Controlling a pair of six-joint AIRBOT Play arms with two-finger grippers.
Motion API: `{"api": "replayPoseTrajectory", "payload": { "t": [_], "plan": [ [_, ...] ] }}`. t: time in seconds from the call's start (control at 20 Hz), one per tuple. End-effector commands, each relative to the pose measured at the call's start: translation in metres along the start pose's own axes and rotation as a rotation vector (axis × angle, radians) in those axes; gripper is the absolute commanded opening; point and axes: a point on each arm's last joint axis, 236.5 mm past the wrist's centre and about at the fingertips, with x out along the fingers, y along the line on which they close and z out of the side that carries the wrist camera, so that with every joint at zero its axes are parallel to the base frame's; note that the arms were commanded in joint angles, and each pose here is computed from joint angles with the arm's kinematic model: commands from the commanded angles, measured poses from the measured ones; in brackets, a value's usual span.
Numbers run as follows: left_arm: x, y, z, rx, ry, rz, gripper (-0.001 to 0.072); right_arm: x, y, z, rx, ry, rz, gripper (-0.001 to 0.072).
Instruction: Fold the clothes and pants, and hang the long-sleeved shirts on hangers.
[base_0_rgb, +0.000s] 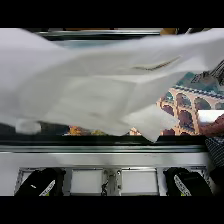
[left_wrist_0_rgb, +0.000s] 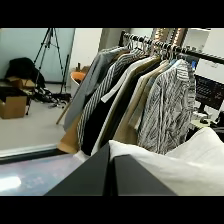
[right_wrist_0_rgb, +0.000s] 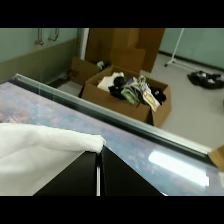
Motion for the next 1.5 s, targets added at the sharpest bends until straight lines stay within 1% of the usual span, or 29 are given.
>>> {"api": "replayPoseTrajectory", "payload": {
  "t": [0.0,0.1,0.25,0.3,0.4,0.5,0.55,0.65,0.7,0.8,0.95,1.0,1.05,1.1,1.2,1.35,1.45],
  "plan": [
    [0.016,0.030,-0.071,-0.128,0.183,0.083,0.0013,0.000,-0.007,-0.066,0.153,0.281,-0.035,0.0014],
    [0.030,0.071,-0.171,-0.178,0.508,0.224,0.0013,0.014,-0.002,-0.124,0.234,0.536,0.002,0.0014],
    [0.017,0.114,-0.323,-0.245,1.046,0.385,0.0013,0.035,0.000,-0.213,0.305,0.932,0.075,0.0014],
    [0.009,0.126,-0.362,-0.252,1.189,0.417,0.0014,0.045,0.000,-0.240,0.323,1.039,0.100,0.0014],
    [0.003,0.148,-0.427,-0.215,1.394,0.424,0.0013,0.068,-0.003,-0.289,0.347,1.193,0.145,0.0014],
    [0.016,0.180,-0.469,-0.243,1.459,0.470,0.0013,0.095,-0.016,-0.343,0.369,1.330,0.135,0.0014],
    [0.026,0.197,-0.481,-0.272,1.454,0.502,0.0014,0.110,-0.026,-0.367,0.370,1.362,0.107,0.0014],
    [0.056,0.220,-0.490,-0.348,1.406,0.498,0.0014,0.142,-0.038,-0.408,0.385,1.377,0.076,0.0014],
    [0.075,0.229,-0.490,-0.381,1.362,0.473,0.0013,0.159,-0.042,-0.424,0.394,1.361,0.061,0.0015],
    [0.108,0.251,-0.482,-0.457,1.267,0.464,0.0014,0.194,-0.054,-0.443,0.415,1.273,0.004,0.0016],
    [0.134,0.283,-0.474,-0.493,1.199,0.491,0.0014,0.246,-0.081,-0.433,0.443,1.047,-0.101,0.0033],
    [0.139,0.291,-0.474,-0.498,1.194,0.498,0.0014,0.259,-0.089,-0.423,0.433,0.973,-0.120,0.0187],
    [0.143,0.295,-0.476,-0.497,1.196,0.498,0.0014,0.266,-0.094,-0.415,0.425,0.922,-0.132,0.0494],
    [0.146,0.297,-0.478,-0.498,1.197,0.499,0.0014,0.270,-0.097,-0.407,0.411,0.889,-0.134,0.0716],
    [0.149,0.299,-0.483,-0.499,1.205,0.497,0.0014,0.269,-0.086,-0.401,0.351,0.891,-0.066,0.0716],
    [0.149,0.299,-0.492,-0.501,1.223,0.495,0.0014,0.257,-0.051,-0.412,0.213,0.989,0.073,0.0709],
    [0.149,0.300,-0.493,-0.500,1.219,0.496,0.0014,0.259,-0.036,-0.419,0.121,1.024,0.090,0.0692]
  ]
}}
